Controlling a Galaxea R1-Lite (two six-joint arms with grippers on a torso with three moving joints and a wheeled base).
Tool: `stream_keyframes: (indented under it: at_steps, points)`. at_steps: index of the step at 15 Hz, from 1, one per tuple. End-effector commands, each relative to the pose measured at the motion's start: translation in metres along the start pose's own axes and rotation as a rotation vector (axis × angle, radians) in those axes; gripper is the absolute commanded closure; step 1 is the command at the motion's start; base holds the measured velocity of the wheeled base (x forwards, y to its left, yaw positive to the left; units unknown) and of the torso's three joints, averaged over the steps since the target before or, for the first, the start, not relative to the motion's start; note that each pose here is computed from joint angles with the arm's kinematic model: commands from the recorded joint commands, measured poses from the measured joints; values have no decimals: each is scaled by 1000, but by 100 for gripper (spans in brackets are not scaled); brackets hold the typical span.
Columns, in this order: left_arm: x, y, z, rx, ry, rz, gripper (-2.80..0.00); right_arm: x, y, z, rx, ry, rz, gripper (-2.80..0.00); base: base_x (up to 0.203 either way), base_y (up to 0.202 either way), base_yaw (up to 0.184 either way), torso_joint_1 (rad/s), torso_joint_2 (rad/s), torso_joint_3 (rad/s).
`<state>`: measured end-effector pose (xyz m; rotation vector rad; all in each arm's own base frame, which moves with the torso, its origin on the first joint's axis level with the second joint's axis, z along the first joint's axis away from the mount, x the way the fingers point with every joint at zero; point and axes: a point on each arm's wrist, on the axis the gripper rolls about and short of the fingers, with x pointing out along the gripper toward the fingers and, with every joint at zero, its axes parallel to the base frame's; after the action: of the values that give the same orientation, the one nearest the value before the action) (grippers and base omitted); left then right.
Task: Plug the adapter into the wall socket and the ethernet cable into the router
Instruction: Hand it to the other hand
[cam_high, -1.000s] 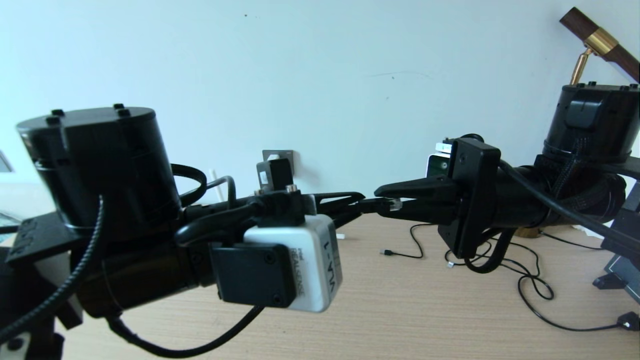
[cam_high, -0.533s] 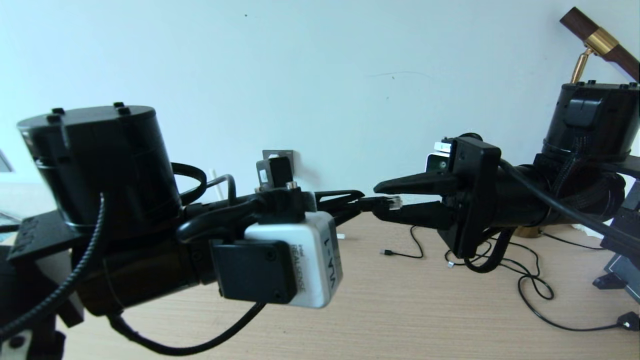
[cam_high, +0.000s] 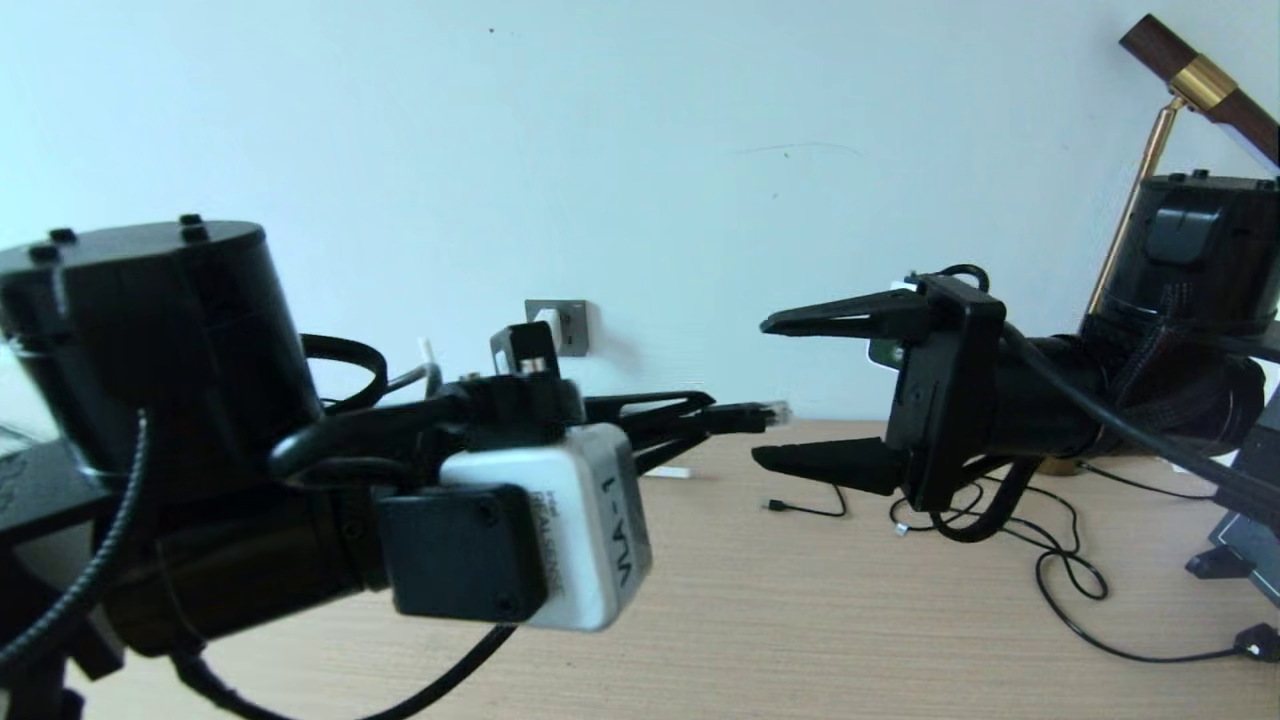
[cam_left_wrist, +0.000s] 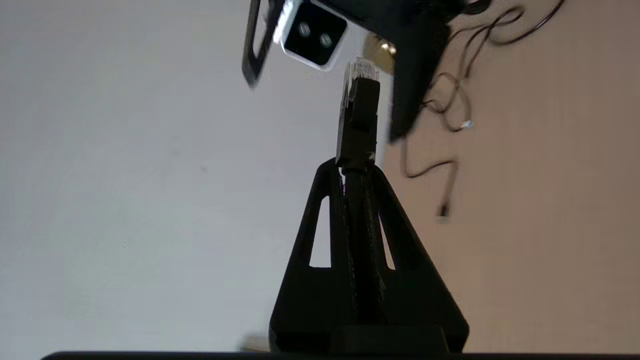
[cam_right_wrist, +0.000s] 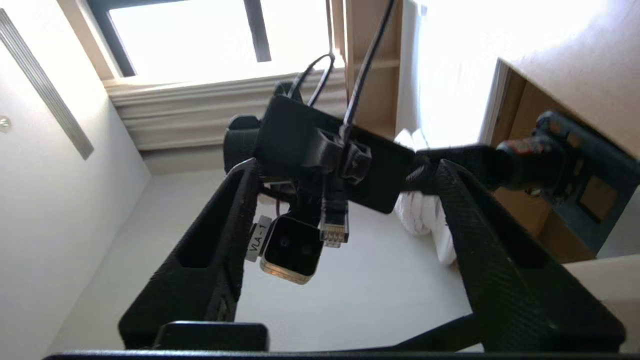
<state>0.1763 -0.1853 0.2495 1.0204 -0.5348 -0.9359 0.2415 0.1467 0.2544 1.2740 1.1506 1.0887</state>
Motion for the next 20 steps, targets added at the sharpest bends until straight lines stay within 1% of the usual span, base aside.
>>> stream_keyframes:
  at_steps: [1,2,3,4,5,6,7,8,9,10,11,12,13,14,15,16,17,18,19,20]
  points:
    - [-29,-3,6,-223,-5,21,0,-11,4,-10,-87,-47,13,-280,0,0,0,0,0,0]
    - [-39,-5,6,-341,12,31,0,-18,4,-18,-179,-124,10,-280,0,0,0,0,0,0]
    - [-45,-6,6,-430,37,46,0,-26,1,-26,-254,-206,-7,-280,0,0,0,0,0,0]
    - [-49,-7,6,-502,60,48,0,-34,-6,-32,-347,-300,-46,-280,0,0,0,0,0,0]
    - [-54,-8,7,-559,80,37,0,-43,-14,-36,-440,-381,-98,-280,0,0,0,0,0,0]
    - [-63,-10,8,-619,107,15,0,-52,-24,-42,-541,-462,-172,-280,0,0,0,0,0,0]
    - [-73,-14,7,-682,154,-21,0,-62,-36,-50,-645,-544,-267,-280,0,0,0,0,0,0]
    - [-83,-19,5,-746,224,-64,0,-74,-47,-60,-738,-627,-372,-280,0,0,0,0,0,0]
    - [-93,-22,0,-812,293,-76,0,-87,-54,-72,-821,-696,-451,-280,0,0,0,0,0,0]
    - [-98,-23,-4,-889,341,-59,0,-98,-55,-87,-899,-751,-489,-280,0,0,0,0,0,0]
    - [-99,-22,-7,-963,362,-39,0,-109,-55,-102,-968,-796,-512,-280,0,0,0,0,0,0]
    - [-99,-20,-7,-1034,369,-17,0,-120,-54,-119,-1019,-831,-529,-280,0,0,0,0,0,0]
    - [-98,-17,-7,-1057,364,-7,0,-128,-54,-133,-1041,-845,-548,-280,0,0,0,0,0,0]
    - [-98,-17,-6,-1056,361,-7,0,-135,-59,-146,-1033,-827,-591,-280,0,0,0,0,0,0]
    - [-98,-17,-7,-1055,362,-9,0,-138,-63,-154,-1014,-789,-632,-280,0,0,0,0,0,0]
    - [-99,-17,-6,-1055,359,-10,0,-139,-61,-155,-1013,-769,-632,-280,0,0,0,0,0,0]
    - [-99,-17,-6,-1053,358,-6,0,-137,-60,-151,-1008,-751,-633,-280,0,0,0,0,0,0]
    - [-98,-16,-6,-1037,355,-5,0,-134,-59,-146,-995,-729,-637,-280,0,0,0,0,0,0]
    - [-98,-17,-7,-991,357,-12,0,-129,-57,-138,-971,-692,-628,-280,0,0,0,0,0,0]
    - [-98,-21,-9,-893,372,-25,0,-123,-54,-127,-923,-642,-601,-280,0,0,0,0,0,0]
